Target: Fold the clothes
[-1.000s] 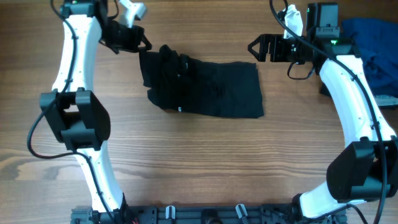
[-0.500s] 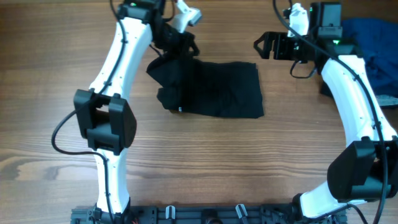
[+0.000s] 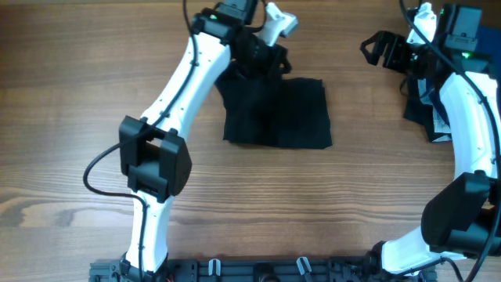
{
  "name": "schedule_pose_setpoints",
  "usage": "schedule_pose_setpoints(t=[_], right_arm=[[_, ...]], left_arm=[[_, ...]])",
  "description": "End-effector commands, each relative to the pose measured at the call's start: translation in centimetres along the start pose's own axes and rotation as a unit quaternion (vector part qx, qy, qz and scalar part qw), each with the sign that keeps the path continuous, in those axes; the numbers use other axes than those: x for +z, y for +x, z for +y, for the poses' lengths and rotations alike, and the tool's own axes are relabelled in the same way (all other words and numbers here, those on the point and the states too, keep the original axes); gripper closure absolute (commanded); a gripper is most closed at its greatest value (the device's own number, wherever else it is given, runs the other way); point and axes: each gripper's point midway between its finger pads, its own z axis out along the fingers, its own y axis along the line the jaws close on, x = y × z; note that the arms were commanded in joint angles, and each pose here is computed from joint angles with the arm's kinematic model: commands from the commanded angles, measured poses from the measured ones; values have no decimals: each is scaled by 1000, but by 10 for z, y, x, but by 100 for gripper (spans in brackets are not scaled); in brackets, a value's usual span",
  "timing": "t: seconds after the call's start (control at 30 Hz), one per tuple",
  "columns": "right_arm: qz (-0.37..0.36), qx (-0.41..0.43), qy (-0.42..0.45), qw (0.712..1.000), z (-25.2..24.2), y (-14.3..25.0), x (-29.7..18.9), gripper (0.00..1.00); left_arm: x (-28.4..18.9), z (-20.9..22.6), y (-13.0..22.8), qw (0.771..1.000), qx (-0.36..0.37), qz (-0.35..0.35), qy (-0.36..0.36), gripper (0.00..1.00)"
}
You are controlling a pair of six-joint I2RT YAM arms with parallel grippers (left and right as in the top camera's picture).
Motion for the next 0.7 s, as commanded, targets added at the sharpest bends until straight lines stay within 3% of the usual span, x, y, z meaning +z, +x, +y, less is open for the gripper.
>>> schedule_pose_setpoints(t=[0.0, 0.3, 0.67], right_arm=[[-1, 13, -15, 1000, 0, -2, -2, 1], [-3, 18, -13, 1000, -5, -3, -4, 1], [-52, 53, -16, 997, -34, -25, -35, 0]], left_arm=[[-5, -44, -23, 999, 34, -35, 22, 96], [24, -94, -43, 992, 101, -66, 34, 96], [79, -116, -22, 992, 120, -27, 38, 96]])
